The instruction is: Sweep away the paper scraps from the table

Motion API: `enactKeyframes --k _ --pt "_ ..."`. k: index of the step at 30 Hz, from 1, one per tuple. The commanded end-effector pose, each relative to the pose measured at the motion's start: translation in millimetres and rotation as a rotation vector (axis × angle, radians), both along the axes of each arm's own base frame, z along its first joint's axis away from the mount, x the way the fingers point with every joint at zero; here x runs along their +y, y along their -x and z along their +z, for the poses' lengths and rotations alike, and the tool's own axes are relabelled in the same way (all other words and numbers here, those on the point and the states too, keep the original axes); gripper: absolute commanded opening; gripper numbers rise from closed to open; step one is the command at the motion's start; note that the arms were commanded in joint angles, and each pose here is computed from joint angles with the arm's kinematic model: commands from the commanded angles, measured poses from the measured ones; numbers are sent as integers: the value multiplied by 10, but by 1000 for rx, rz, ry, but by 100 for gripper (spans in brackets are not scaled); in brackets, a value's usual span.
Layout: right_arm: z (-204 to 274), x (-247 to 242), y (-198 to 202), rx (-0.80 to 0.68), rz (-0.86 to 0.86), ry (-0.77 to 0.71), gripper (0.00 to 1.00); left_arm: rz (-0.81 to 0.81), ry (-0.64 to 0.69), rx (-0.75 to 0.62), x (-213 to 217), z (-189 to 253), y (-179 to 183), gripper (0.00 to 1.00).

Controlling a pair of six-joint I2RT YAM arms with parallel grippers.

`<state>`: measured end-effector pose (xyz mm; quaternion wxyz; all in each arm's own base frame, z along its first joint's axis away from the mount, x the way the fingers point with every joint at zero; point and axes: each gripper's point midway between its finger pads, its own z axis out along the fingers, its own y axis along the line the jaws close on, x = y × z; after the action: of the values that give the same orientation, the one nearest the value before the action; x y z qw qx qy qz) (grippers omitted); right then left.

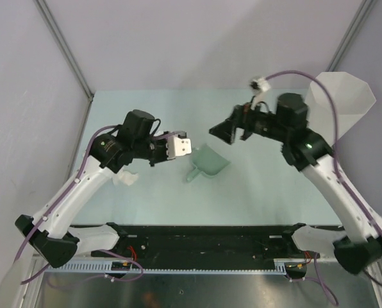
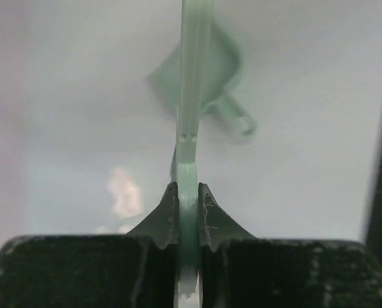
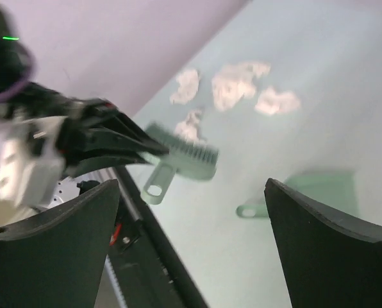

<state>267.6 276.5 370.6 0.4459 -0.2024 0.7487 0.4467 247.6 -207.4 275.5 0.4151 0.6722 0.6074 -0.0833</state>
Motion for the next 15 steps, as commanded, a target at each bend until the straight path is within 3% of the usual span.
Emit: enactKeyframes --k 1,3,6,12,15 --pt "310 -201 281 -289 118 -2 100 7 181 453 -168 -114 752 0" --pt "196 -58 534 -284 290 -7 97 -39 244 575 -271 -71 961 0" --pt "29 99 696 -295 393 35 91 -86 302 680 -360 38 1133 0" --pt "-133 324 869 -313 488 71 86 -103 319 694 -370 82 1182 0" --pt "-181 411 941 -291 555 52 74 -100 314 696 -362 61 1185 0"
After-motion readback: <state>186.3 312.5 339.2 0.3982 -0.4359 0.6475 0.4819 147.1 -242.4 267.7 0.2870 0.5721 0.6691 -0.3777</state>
